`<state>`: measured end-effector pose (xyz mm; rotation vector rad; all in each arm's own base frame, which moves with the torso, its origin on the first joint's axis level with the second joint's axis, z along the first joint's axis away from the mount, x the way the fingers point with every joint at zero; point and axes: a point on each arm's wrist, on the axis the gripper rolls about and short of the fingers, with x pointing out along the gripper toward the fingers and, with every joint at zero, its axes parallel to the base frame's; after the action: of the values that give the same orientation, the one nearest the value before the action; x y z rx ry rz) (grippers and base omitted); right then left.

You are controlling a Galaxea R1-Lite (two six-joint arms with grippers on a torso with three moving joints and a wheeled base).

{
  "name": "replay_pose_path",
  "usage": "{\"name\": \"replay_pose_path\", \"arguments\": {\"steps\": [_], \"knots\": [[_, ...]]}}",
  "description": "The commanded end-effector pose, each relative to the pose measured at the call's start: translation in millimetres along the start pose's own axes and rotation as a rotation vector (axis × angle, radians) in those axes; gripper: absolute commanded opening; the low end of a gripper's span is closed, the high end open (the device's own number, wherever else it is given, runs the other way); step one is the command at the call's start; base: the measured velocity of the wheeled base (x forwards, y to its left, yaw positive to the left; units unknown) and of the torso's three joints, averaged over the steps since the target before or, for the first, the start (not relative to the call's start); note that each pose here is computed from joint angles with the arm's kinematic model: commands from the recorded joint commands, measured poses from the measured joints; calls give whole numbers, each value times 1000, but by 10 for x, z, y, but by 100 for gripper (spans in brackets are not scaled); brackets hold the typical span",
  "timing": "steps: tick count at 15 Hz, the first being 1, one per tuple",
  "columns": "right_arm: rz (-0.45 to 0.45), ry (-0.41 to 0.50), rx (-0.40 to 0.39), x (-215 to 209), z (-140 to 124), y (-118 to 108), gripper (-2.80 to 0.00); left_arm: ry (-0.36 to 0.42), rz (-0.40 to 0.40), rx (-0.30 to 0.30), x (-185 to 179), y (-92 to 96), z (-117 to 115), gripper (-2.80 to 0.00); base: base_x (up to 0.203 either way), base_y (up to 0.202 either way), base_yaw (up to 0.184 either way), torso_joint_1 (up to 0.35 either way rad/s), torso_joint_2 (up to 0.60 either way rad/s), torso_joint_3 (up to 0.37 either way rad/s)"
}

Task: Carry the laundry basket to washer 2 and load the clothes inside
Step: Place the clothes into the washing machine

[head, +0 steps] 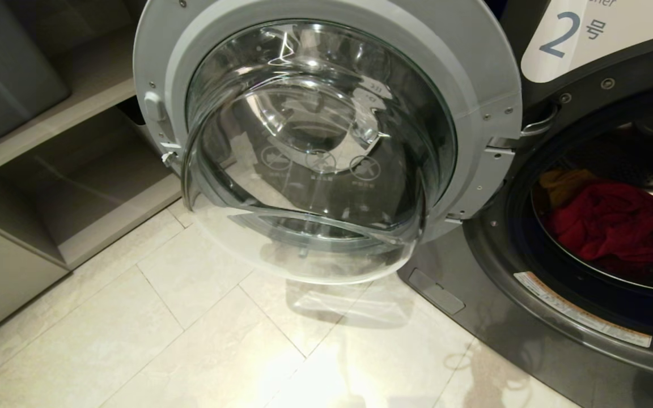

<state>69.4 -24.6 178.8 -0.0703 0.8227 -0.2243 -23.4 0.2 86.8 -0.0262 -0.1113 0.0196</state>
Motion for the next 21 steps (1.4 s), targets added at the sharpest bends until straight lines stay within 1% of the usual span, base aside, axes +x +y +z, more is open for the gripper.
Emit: {"name": "replay_pose_path", "arguments": {"steps": [1, 15, 21], "knots": [[4, 14, -1, 17, -9, 2, -280, 40, 2, 0, 21, 3, -113, -280, 0, 0, 0, 0, 0, 0], [5, 22, 5, 27, -34, 7, -280, 40, 1, 0, 21, 3, -113, -280, 0, 0, 0, 0, 0, 0], [5, 21, 5, 29, -36, 7, -280, 39, 1, 0, 20, 3, -113, -280, -1, 7, -158, 0, 3, 2]]}}
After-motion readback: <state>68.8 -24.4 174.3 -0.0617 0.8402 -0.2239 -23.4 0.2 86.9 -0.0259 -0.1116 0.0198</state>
